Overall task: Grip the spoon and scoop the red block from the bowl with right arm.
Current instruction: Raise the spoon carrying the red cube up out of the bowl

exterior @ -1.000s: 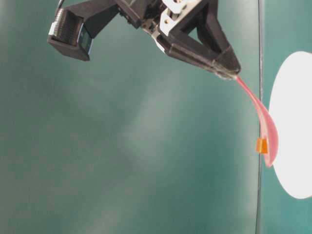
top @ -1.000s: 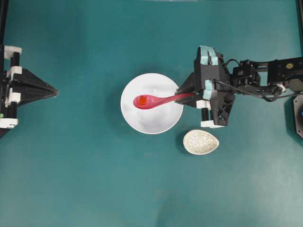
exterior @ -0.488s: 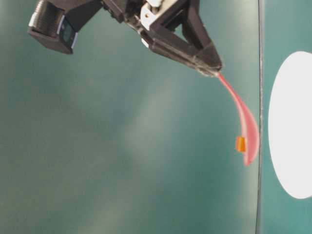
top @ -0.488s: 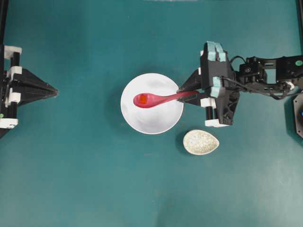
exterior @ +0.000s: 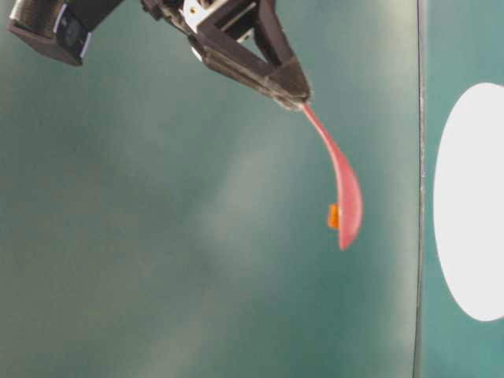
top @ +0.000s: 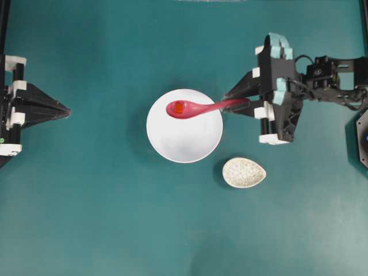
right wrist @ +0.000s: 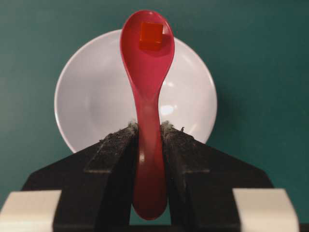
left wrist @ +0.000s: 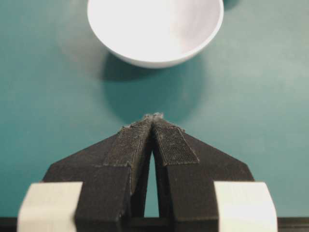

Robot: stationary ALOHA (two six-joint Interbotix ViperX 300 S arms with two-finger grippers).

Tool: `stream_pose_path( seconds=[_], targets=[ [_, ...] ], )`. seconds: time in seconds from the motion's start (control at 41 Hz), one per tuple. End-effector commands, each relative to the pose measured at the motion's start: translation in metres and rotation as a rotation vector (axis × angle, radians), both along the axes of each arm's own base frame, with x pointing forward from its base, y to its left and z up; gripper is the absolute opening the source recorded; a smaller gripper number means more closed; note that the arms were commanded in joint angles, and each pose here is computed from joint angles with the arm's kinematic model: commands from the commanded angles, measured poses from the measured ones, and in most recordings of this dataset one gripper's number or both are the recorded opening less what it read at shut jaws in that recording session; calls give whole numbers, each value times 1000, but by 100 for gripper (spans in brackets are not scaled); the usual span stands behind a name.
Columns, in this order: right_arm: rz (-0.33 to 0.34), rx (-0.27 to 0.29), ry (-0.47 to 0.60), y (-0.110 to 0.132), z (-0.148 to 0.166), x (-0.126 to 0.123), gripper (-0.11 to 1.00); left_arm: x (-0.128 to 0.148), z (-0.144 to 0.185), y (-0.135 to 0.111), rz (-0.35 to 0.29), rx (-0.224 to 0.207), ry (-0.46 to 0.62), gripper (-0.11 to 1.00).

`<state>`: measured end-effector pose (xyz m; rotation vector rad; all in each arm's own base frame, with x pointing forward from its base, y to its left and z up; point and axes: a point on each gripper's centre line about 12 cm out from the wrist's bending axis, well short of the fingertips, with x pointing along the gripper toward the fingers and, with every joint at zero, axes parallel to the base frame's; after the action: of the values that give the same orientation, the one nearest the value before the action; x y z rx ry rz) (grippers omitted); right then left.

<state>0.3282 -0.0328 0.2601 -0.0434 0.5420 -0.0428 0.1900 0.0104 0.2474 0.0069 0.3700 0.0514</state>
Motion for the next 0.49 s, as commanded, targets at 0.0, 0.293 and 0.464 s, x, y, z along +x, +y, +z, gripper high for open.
stream_pose_path(
  seconds=[0.0, 0.293, 0.464],
  targets=[
    [0, -14, -60, -1, 23, 1, 24, 2, 6, 1, 2, 4, -21, 0],
    [13, -51, -74, -3, 36, 1, 24, 2, 6, 1, 2, 4, -21, 0],
    [23, -71, -67, -4, 41, 2, 24, 3, 7, 1, 2, 4, -27, 0]
  ],
)
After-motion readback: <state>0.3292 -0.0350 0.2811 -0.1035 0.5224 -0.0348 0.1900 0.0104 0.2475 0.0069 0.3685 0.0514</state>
